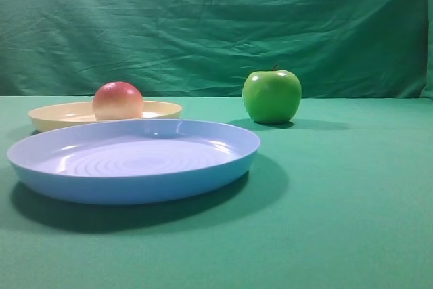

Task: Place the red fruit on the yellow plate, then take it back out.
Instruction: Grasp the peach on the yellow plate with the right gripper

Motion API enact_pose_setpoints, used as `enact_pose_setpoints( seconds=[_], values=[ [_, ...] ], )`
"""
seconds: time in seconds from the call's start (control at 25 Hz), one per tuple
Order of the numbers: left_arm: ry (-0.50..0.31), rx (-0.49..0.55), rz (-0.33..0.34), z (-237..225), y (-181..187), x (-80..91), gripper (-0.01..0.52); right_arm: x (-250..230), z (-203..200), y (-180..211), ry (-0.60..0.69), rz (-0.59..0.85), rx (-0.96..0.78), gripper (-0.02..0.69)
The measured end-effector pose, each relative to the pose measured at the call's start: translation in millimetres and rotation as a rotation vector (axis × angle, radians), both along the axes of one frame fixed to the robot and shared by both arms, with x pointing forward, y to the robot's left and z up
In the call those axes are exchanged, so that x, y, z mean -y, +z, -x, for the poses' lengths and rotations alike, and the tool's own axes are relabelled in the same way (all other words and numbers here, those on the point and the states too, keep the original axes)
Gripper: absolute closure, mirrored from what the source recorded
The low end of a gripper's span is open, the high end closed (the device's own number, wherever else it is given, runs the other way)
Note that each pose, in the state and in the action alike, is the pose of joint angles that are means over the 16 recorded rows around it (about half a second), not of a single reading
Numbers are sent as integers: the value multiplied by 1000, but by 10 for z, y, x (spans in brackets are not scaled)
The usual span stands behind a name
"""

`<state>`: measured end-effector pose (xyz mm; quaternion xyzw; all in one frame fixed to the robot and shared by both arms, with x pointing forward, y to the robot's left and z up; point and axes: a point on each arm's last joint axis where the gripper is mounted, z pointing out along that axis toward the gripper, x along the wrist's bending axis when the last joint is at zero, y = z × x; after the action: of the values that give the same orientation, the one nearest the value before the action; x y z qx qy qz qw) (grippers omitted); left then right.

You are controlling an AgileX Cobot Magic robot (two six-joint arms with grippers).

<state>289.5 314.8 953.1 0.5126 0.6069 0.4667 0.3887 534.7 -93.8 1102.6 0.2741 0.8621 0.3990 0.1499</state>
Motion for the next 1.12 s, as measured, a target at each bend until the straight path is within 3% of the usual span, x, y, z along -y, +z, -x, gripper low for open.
enact_pose_setpoints(
  seconds=[0.16, 0.32, 0.68, 0.88, 1.12],
  values=[
    [0, 0, 0, 0, 0, 0, 514, -381, -334, -232, 54, 12, -20, 631],
    [0, 0, 0, 0, 0, 0, 514, -672, -614, -470, 88, -1, -36, 552],
    [0, 0, 0, 0, 0, 0, 514, -1123, -996, -898, 161, -53, -8, 215],
    [0, 0, 0, 0, 0, 0, 514, -1322, -1068, -1112, 184, -65, 22, 71],
    [0, 0, 0, 0, 0, 0, 514, -1494, -1094, -1409, 185, -54, 36, 23]
  ],
)
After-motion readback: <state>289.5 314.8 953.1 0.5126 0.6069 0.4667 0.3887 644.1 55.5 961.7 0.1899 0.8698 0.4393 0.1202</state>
